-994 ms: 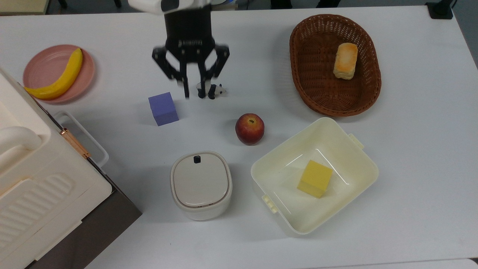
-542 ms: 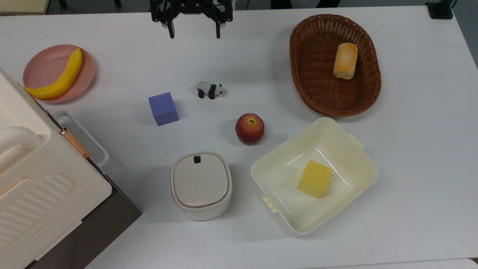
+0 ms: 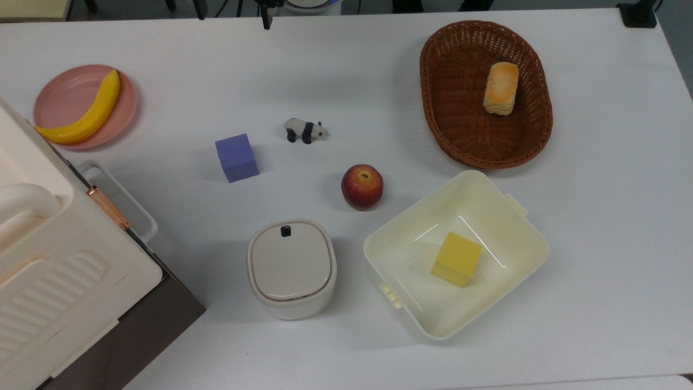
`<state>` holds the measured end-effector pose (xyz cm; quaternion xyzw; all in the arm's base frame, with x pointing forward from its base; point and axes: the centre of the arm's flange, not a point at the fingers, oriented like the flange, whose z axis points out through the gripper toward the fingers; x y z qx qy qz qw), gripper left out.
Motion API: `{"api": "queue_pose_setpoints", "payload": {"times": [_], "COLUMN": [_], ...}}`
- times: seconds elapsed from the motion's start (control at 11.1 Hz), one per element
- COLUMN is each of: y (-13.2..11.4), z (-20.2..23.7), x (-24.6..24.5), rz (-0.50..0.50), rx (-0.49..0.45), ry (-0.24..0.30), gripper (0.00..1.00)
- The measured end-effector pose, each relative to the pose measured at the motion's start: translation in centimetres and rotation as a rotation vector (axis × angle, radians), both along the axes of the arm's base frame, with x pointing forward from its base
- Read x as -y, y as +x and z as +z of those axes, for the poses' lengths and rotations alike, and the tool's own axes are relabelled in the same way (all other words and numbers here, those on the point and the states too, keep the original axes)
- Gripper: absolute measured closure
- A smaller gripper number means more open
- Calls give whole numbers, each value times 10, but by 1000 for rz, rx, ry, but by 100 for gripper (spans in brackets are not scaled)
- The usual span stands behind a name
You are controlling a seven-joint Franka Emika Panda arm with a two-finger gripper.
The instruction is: Close the trash can
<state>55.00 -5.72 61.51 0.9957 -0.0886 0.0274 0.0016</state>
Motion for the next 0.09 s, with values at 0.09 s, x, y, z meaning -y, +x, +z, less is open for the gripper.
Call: {"api": "queue_pose_setpoints", "payload": {"times": [0.09], "y": [0], "z": [1], "x": [-1], "rz": [1], "rx": [3], "ry": [0], "gripper": [0]}}
